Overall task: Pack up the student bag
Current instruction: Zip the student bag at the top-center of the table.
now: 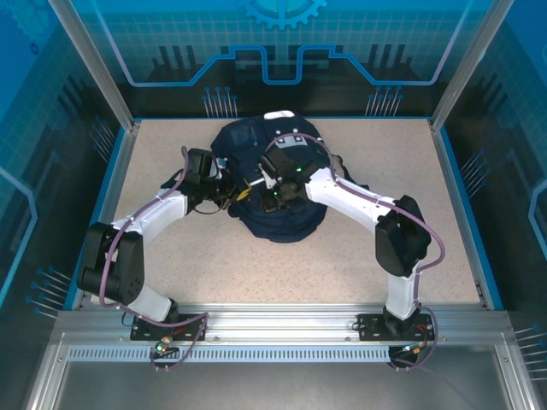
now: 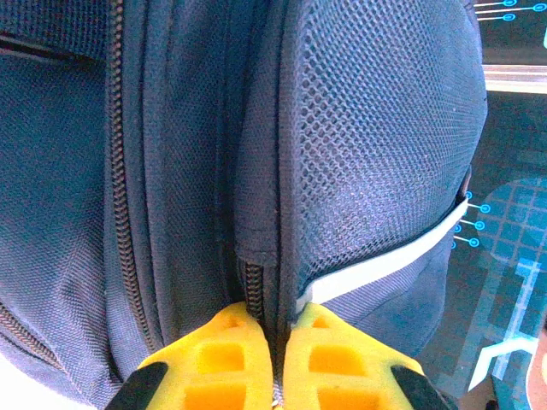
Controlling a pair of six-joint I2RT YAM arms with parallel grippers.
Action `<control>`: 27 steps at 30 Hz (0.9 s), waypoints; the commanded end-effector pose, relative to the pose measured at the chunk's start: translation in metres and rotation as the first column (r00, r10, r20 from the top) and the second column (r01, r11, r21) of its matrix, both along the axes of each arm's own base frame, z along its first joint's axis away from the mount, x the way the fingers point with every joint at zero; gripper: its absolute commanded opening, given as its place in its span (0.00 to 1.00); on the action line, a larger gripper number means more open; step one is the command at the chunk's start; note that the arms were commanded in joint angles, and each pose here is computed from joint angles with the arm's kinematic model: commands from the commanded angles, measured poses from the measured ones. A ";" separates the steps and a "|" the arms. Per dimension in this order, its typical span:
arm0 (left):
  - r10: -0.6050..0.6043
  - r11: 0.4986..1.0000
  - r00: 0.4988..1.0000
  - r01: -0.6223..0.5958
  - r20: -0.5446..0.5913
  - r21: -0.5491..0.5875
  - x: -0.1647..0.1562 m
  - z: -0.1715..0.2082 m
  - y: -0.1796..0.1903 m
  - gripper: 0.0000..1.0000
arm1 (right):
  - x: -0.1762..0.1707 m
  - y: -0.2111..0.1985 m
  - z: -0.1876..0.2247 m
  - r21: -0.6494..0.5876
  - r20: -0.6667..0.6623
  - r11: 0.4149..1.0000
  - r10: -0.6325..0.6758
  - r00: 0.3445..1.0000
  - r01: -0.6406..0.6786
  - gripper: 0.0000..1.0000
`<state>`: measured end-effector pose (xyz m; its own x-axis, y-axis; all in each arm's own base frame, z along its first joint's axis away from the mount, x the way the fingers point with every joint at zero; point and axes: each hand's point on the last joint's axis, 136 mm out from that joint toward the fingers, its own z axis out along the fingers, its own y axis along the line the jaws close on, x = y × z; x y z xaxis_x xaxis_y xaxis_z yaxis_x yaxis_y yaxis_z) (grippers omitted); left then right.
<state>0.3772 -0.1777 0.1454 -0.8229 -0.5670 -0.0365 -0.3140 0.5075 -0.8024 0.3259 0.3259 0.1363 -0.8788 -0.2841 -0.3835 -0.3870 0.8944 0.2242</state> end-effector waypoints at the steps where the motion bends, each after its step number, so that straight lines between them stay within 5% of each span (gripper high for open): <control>1: 0.032 0.996 0.999 -0.034 0.020 0.078 0.011 -0.003 0.016 0.00 | 0.002 -0.065 0.012 -0.214 0.103 0.973 -0.066 0.992 0.087 0.00; 7: 0.037 0.995 0.999 -0.040 0.025 0.095 0.011 -0.001 0.022 0.00 | 0.016 -0.118 0.011 -0.250 0.105 0.943 -0.201 0.974 0.222 0.00; 12: 0.028 0.991 0.999 -0.033 0.038 0.130 0.010 0.000 0.027 0.00 | 0.012 -0.098 0.020 -0.125 0.059 0.978 -0.163 0.985 0.170 0.00; 21: 0.105 0.965 0.993 -0.113 0.048 0.238 -0.016 0.007 0.062 0.52 | -0.025 0.027 0.032 0.116 0.008 0.979 0.165 0.986 -0.165 0.00; 27: 0.194 0.946 0.979 -0.205 0.068 0.253 -0.037 0.016 0.079 0.63 | -0.029 0.082 0.039 0.186 0.007 0.952 0.248 0.969 -0.245 0.00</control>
<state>0.3556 -0.1045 0.1663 -0.7014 -0.6675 -0.2500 -0.3564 0.6321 -0.6880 0.2992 0.3681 0.1512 -0.8368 -0.4028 -0.3709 -0.5172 0.8038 0.2939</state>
